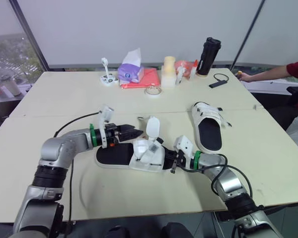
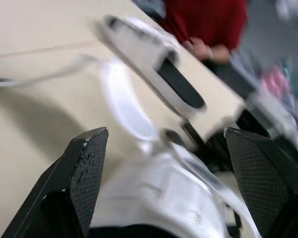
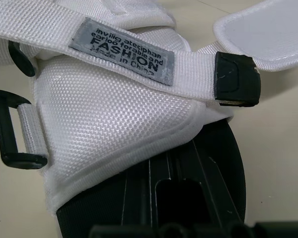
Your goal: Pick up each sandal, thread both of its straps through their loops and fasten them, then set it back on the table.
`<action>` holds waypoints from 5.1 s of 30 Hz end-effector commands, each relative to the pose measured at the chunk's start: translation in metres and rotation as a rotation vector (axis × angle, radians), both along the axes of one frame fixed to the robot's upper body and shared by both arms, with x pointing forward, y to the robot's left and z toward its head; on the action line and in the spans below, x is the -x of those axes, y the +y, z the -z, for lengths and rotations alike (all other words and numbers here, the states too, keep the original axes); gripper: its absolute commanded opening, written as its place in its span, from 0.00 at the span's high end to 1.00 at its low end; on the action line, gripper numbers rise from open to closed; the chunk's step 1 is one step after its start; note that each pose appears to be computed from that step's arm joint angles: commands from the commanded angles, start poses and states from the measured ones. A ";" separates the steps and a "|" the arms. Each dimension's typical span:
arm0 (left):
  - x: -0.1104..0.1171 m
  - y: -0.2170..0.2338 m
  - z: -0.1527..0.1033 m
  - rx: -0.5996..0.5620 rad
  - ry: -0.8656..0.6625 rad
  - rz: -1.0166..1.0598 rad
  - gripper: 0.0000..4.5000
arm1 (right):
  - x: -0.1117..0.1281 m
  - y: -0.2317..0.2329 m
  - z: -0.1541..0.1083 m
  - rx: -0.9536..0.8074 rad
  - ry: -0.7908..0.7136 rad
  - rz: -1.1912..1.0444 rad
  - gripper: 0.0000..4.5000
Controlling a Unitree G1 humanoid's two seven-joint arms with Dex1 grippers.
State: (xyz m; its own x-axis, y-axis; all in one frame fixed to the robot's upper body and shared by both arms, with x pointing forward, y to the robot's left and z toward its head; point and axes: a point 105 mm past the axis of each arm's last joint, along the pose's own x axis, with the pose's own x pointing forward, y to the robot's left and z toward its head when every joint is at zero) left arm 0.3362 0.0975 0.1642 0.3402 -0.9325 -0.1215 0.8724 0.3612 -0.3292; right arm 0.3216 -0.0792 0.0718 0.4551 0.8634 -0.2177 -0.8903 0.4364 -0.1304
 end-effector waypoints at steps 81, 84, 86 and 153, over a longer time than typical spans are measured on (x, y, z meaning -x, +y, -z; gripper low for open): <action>-0.047 -0.013 -0.037 0.131 0.029 0.155 0.99 | 0.009 -0.001 0.052 0.076 0.144 0.090 1.00; -0.046 -0.008 -0.032 0.155 0.047 0.104 0.99 | 0.010 0.000 0.052 0.078 0.147 0.083 1.00; -0.046 -0.005 -0.030 0.171 0.058 0.068 0.99 | 0.010 0.001 0.053 0.081 0.148 0.075 1.00; -0.065 0.060 -0.011 0.199 0.143 -0.235 0.00 | 0.019 -0.007 0.020 0.098 -0.033 0.007 1.00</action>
